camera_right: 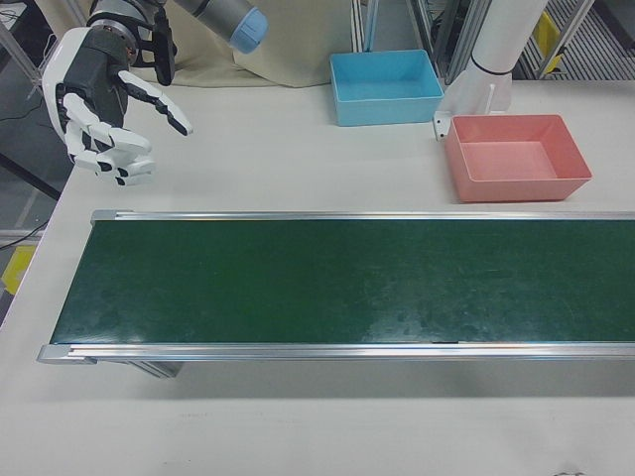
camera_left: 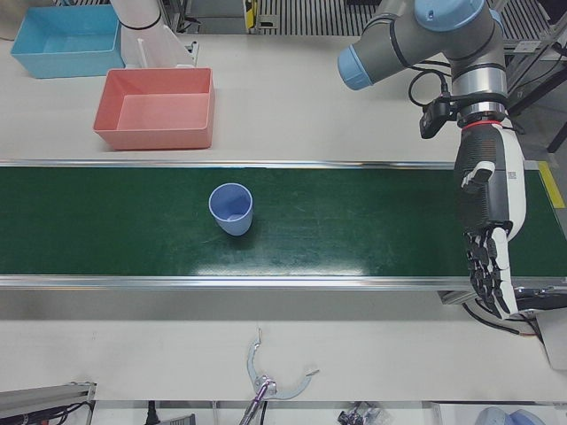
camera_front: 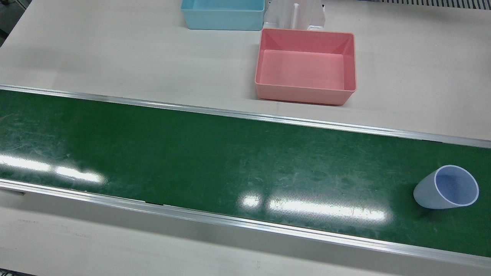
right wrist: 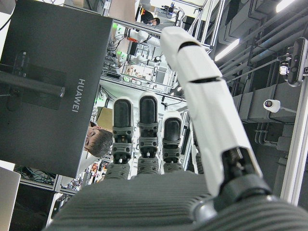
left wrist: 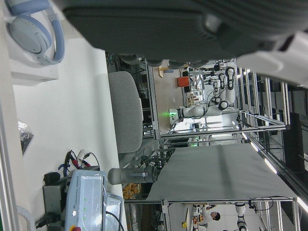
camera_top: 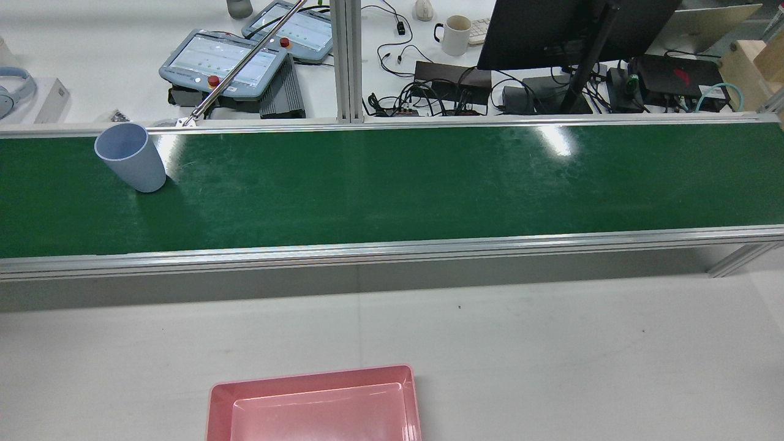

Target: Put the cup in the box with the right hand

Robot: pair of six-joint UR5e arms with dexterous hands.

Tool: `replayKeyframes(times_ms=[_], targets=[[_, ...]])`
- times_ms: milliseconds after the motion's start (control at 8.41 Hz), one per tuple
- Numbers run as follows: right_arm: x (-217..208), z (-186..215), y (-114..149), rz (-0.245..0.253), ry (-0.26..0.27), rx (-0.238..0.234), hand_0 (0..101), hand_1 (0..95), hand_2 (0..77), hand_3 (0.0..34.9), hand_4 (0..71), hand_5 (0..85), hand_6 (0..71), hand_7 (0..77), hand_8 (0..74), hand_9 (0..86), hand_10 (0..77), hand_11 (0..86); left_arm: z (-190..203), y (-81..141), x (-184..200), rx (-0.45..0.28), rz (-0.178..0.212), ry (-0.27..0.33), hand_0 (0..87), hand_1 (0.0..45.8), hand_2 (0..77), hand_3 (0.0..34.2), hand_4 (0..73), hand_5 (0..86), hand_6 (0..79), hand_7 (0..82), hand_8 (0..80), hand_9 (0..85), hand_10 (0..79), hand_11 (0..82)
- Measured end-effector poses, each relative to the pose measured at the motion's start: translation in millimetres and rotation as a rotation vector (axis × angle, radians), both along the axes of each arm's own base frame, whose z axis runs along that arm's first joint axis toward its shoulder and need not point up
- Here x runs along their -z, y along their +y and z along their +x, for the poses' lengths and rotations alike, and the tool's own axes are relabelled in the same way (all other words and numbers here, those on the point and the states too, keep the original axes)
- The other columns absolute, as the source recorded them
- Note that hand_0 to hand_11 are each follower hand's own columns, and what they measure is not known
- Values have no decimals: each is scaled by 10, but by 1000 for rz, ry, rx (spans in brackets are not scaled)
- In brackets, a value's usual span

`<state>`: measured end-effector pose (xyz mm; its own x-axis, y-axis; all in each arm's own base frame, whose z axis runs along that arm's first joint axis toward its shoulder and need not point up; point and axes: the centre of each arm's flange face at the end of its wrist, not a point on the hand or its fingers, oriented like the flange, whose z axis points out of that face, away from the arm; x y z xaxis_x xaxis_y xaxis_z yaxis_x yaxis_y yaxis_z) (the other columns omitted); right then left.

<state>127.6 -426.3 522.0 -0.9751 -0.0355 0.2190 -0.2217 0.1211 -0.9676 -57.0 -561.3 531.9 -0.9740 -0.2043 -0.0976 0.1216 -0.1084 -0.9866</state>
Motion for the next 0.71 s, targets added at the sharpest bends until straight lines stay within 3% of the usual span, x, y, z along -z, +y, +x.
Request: replayKeyframes(times_ms=[713], targets=[[0,0,0,0,0,0,798,365,164,0,142,191,180,638,360,458,273,431,1,-1,1,0,1,0,0,5,5,0,0,0,0,0,0,5,0,0]])
